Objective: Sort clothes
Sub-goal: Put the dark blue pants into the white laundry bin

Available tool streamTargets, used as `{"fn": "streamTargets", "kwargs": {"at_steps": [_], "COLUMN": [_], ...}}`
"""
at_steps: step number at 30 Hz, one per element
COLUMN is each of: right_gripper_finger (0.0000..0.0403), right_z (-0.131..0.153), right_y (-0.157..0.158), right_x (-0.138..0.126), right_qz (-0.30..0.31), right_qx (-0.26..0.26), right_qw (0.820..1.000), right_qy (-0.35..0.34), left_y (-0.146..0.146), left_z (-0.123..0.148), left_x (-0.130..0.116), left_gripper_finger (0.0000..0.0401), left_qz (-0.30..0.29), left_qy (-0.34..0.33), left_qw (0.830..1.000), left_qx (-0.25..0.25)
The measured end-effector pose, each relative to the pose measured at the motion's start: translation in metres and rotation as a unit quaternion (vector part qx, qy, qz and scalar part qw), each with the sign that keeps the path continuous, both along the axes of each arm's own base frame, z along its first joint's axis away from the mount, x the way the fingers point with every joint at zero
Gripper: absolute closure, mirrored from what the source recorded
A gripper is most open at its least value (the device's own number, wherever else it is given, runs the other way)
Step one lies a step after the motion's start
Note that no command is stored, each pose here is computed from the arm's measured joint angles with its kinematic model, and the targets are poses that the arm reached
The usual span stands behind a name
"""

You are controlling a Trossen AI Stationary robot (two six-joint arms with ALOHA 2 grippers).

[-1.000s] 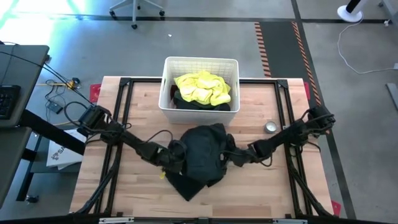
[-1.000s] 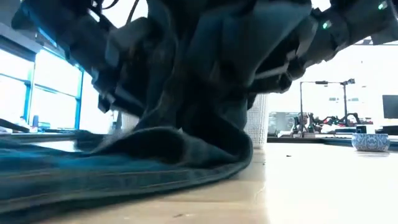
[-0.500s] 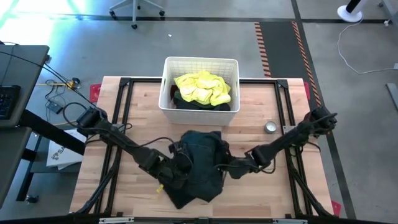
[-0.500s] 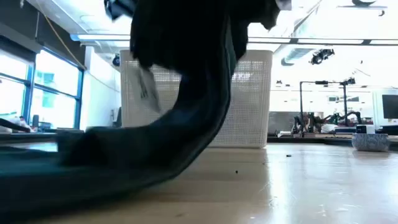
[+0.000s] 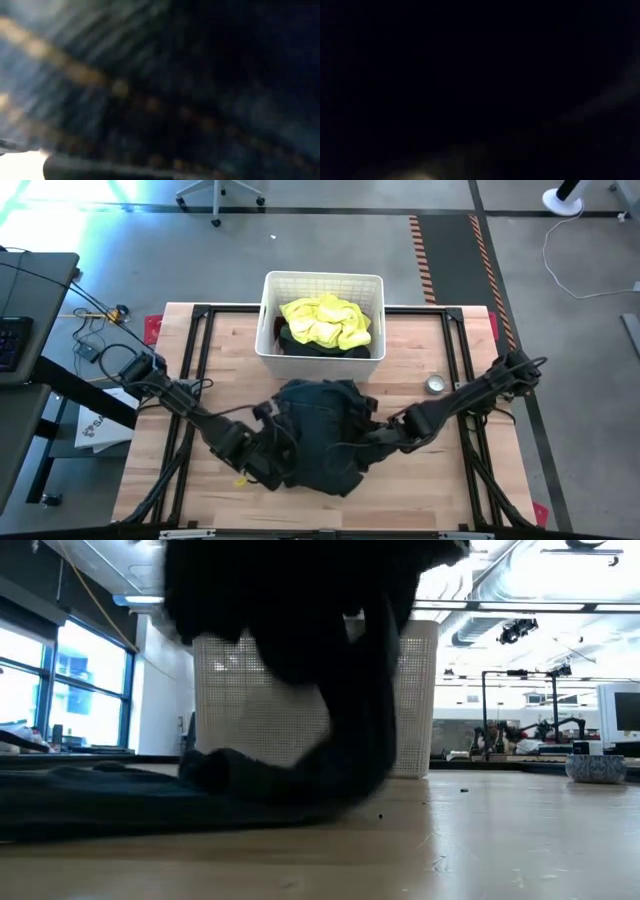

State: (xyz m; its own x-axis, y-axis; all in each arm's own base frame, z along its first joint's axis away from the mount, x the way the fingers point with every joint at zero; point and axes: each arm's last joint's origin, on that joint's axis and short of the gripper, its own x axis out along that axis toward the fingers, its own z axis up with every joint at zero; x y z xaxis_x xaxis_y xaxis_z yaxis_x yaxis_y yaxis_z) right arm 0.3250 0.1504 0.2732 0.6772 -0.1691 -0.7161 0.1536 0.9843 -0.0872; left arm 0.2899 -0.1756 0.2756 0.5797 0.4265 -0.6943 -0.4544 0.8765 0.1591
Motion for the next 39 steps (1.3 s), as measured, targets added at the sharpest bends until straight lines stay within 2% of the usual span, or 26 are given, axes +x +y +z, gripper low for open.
{"fn": "streamTargets", "kwargs": {"at_steps": [9,12,15,17,20,23,26,29,33,36,39], "right_gripper_finger": [0.0165,0.0165,0.0165,0.0165,0.0165,0.0165,0.0165,0.0165,0.0165,0.0165,0.0165], "right_z": [-0.065,-0.08,-0.092,-0.098,-0.101,-0.101,-0.101,-0.101,-0.109,-0.128,-0.145], "right_y": [-0.009,-0.011,-0.014,-0.016,-0.016,-0.014,-0.016,-0.021,-0.027,-0.034,-0.047], "right_x": [-0.023,-0.031,-0.039,-0.043,-0.047,-0.047,-0.046,-0.044,-0.04,-0.04,-0.042], "right_qz": [-0.051,-0.054,-0.064,-0.076,-0.082,-0.079,-0.08,-0.079,-0.061,-0.048,-0.045], "right_qx": [0.047,0.062,0.067,0.069,0.068,0.065,0.063,0.056,0.055,0.083,0.121], "right_qw": [0.994,0.99,0.985,0.983,0.981,0.982,0.982,0.982,0.988,0.991,0.991], "right_qy": [0.09,0.118,0.144,0.155,0.164,0.161,0.16,0.16,0.129,0.091,0.046], "left_y": [-0.003,-0.001,0.002,0.003,0.001,-0.002,-0.003,0.004,0.029,0.042,0.047], "left_z": [-0.068,-0.074,-0.064,-0.048,-0.031,-0.029,-0.045,-0.068,-0.104,-0.126,-0.146], "left_x": [-0.04,-0.057,-0.079,-0.092,-0.096,-0.076,-0.05,-0.032,-0.032,-0.036,-0.034], "left_gripper_finger": [0.039,0.039,0.039,0.039,0.0392,0.0399,0.0399,0.04,0.04,0.04,0.04], "left_qz": [0.064,0.098,0.154,0.186,0.185,0.134,0.075,0.047,0.107,0.128,0.123], "left_qy": [0.106,0.17,0.228,0.21,0.082,-0.033,-0.078,-0.088,-0.042,-0.01,-0.012], "left_qw": [0.99,0.978,0.96,0.959,0.977,0.984,0.985,0.982,0.98,0.976,0.971], "left_qx": [-0.07,-0.069,-0.056,-0.047,-0.07,-0.112,-0.135,-0.162,-0.164,-0.175,-0.203]}}
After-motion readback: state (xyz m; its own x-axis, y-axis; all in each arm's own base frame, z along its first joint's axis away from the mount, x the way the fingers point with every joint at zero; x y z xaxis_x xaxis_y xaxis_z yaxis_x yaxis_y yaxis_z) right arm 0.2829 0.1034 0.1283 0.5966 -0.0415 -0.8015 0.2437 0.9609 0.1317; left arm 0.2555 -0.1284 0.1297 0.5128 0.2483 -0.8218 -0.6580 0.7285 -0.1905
